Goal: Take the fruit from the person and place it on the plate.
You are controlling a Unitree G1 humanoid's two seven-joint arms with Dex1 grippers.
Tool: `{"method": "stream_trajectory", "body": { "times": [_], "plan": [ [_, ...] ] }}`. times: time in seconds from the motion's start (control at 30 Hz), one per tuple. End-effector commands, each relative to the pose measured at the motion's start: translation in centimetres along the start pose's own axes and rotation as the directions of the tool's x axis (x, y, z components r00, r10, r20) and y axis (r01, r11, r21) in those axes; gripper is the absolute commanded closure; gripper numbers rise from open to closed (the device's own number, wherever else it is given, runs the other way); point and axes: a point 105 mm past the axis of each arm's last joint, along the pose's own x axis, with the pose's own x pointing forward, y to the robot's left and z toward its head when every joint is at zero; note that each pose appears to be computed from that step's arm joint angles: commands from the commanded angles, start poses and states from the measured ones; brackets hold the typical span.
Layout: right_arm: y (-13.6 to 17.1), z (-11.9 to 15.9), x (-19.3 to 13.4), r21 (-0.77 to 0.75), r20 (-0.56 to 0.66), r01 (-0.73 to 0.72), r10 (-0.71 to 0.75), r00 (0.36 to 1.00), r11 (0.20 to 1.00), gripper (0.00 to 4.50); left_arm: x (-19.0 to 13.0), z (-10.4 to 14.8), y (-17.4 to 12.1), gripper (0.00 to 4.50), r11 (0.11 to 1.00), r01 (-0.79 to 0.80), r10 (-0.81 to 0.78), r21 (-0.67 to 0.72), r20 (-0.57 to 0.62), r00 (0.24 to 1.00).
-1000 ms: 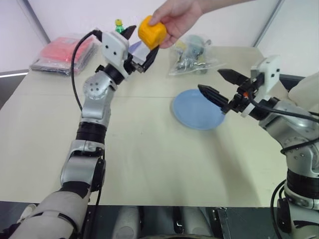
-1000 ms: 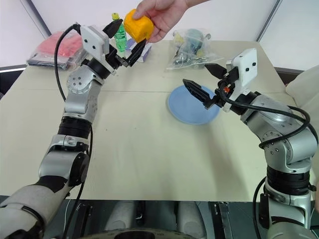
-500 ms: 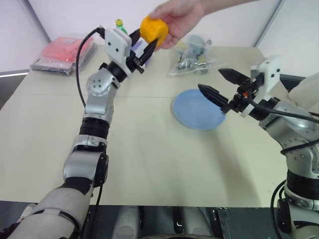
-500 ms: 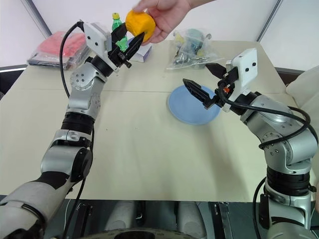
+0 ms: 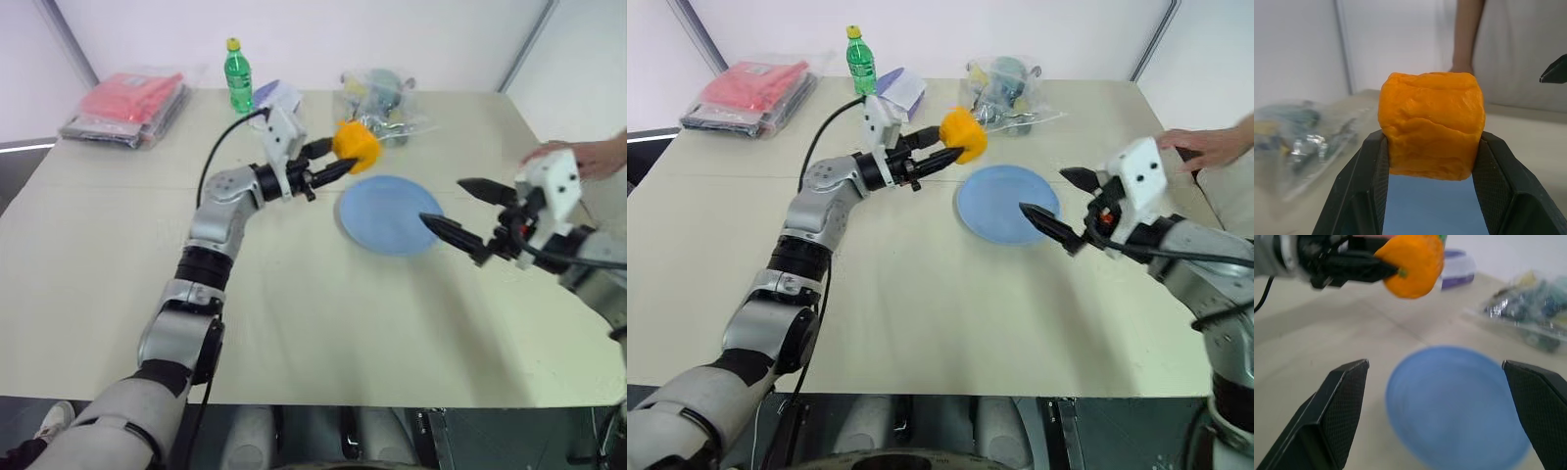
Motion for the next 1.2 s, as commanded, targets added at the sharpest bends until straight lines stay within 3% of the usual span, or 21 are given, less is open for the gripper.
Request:
{"method": "stream_trajectory", "body": {
  "times": [0.03, 0.27, 0.53, 0.7, 0.87, 0.97, 1.2],
  "plan": [
    [0.0, 0.8, -1.7, -0.040, 0.001, 0.041, -0.041, 0.999, 0.998, 0.00, 2.1, -0.5, -0.9, 2.64, 0.997, 0.066, -0.067, -0.042, -0.028, 0.997],
    [0.9, 0.0, -2.5, -0.049, -0.012, 0.106, -0.107, 0.994, 0.993, 0.00, 4.8, -4.2, -1.5, 2.64, 0.992, 0.029, -0.047, -0.119, -0.154, 0.987],
    [1.4, -0.1, -2.8, -0.053, 0.004, 0.166, -0.166, 0.986, 0.985, 0.00, 5.8, -6.9, -3.4, 2.64, 0.991, 0.067, -0.095, -0.111, -0.264, 0.960],
    [1.4, -0.2, -2.9, -0.047, 0.010, 0.194, -0.194, 0.981, 0.980, 0.00, 5.9, -7.4, -3.9, 0.13, 0.990, 0.086, -0.113, -0.108, -0.279, 0.953],
    [1.6, -0.3, -2.8, -0.042, 0.009, 0.190, -0.189, 0.982, 0.981, 0.00, 5.8, -5.7, -2.7, 0.05, 0.989, 0.045, -0.075, -0.143, -0.209, 0.975],
    [1.5, -0.4, -2.5, -0.040, 0.006, 0.178, -0.178, 0.984, 0.983, 0.00, 5.5, -2.4, -1.4, 0.05, 0.978, 0.060, -0.075, -0.198, -0.073, 0.994],
    [1.3, -0.8, -1.8, -0.042, -0.010, 0.143, -0.143, 0.990, 0.989, 0.00, 0.8, 2.0, 0.3, 0.05, 0.994, 0.039, -0.037, -0.107, 0.019, 0.999]
  ]
}}
